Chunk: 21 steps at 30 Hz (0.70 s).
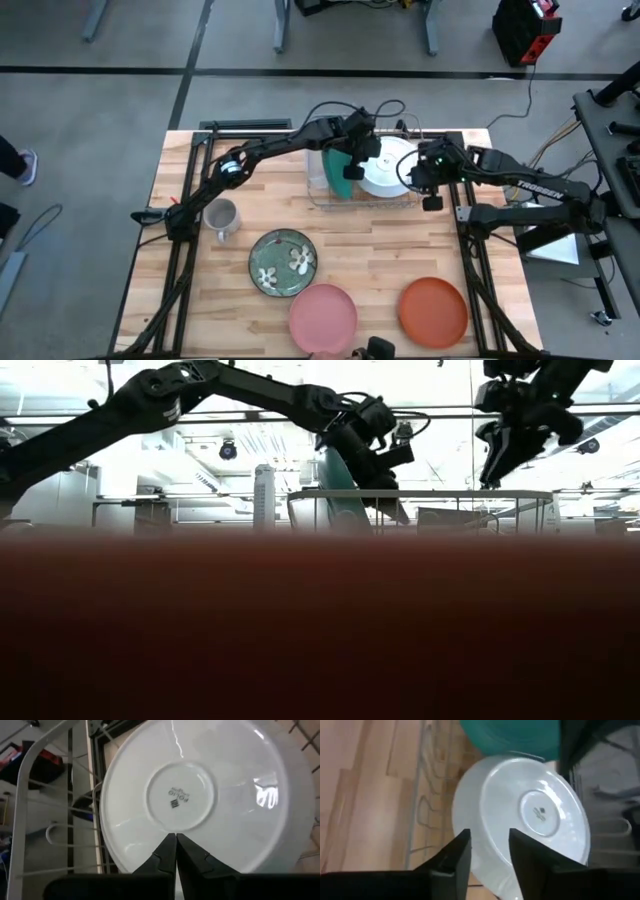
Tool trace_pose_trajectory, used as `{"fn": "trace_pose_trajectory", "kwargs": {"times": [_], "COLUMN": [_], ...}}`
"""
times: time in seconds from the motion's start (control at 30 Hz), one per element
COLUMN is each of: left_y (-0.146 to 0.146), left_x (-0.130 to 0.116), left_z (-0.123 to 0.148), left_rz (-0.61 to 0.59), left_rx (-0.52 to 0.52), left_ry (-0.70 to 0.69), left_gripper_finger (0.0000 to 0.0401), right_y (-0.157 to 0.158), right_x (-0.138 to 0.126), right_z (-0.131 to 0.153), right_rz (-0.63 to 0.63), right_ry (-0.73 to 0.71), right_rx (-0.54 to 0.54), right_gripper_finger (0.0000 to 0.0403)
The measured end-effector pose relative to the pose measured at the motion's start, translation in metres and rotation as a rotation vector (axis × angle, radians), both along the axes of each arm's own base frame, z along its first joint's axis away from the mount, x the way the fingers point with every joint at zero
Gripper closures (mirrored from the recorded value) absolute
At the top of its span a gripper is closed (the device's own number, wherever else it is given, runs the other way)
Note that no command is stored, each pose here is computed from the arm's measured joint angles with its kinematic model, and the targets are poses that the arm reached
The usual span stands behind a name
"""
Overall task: Sort dishes
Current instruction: Put the white plate in the dish rack
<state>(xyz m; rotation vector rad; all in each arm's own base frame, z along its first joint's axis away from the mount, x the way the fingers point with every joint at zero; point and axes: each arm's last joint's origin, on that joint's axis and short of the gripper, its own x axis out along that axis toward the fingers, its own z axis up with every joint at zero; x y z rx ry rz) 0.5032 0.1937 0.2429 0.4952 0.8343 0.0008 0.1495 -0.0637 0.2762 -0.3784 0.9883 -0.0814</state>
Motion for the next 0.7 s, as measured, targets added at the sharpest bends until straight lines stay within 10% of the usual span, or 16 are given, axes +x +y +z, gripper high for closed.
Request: {"fn": "trace_pose_trajectory", "kwargs": {"times": [0.23, 0.7], "left_y": [0.012, 0.023], "left_x": [-0.002, -0.004], "left_z": [-0.008, -0.025], "left_rz": [0.018, 0.075], "left_rx": [0.015, -0.005], "left_ry": [0.01, 0.062], "left_gripper_finger": [0.0401, 0.0401], "right_y": [-0.005, -0.013], "right_x": [0.007, 0.028], "right_z": [-0.013, -0.047], "right_rz": [0.042, 0.229], "right_ry": [0.187, 0.467], "right_rx": [-0.197, -0.166], "right_gripper_finger": [0.0228, 0.0215]}}
